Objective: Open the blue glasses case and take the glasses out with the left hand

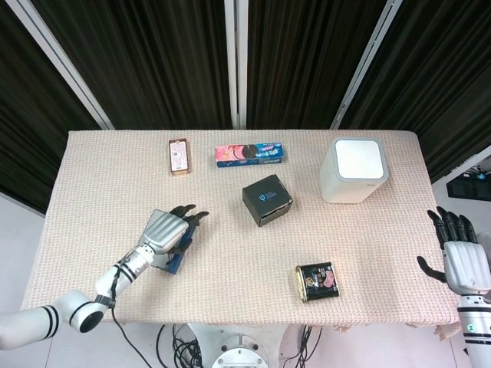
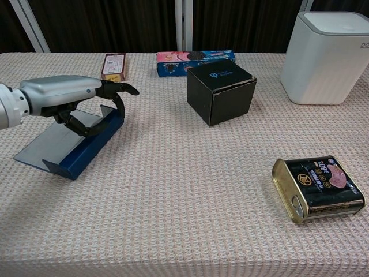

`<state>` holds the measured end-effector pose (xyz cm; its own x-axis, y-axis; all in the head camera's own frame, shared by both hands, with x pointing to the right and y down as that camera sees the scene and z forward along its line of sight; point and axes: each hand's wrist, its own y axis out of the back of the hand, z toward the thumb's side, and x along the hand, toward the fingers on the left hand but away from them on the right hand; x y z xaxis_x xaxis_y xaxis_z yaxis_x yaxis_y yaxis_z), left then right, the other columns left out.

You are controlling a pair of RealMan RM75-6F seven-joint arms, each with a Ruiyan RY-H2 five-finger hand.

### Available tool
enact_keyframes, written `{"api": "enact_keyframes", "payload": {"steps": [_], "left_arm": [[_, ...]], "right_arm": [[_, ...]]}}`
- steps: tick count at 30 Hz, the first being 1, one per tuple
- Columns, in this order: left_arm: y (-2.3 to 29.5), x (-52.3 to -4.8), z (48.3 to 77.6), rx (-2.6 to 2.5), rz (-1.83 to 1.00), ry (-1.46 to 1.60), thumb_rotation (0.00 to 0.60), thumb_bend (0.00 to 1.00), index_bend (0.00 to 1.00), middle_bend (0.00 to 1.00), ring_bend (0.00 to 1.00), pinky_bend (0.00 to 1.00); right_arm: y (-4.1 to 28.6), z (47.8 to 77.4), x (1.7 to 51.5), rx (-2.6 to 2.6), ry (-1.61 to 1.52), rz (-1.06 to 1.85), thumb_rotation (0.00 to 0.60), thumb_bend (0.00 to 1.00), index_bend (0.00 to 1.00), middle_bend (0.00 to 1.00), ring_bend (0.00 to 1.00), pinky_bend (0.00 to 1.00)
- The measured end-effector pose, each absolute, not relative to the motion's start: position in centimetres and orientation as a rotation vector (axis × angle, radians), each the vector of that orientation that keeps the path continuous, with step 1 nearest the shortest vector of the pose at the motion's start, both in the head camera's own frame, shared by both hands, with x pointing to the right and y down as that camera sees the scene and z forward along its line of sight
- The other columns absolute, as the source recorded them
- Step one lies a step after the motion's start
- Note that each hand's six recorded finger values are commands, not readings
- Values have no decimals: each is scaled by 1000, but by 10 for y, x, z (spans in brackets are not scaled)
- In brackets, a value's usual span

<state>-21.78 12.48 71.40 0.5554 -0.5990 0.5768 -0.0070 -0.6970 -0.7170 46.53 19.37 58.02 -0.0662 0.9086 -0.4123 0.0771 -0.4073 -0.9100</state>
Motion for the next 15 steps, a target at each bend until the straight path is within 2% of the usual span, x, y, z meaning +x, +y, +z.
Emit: {"api": "enact_keyframes", "payload": {"steps": [15], "left_arm": [[107, -242, 721, -2060, -1265, 542, 600, 509, 65, 315, 17, 138]], "right_arm": [[194, 582, 464, -1527, -1081, 1548, 600, 213, 0, 0, 0, 0]]}}
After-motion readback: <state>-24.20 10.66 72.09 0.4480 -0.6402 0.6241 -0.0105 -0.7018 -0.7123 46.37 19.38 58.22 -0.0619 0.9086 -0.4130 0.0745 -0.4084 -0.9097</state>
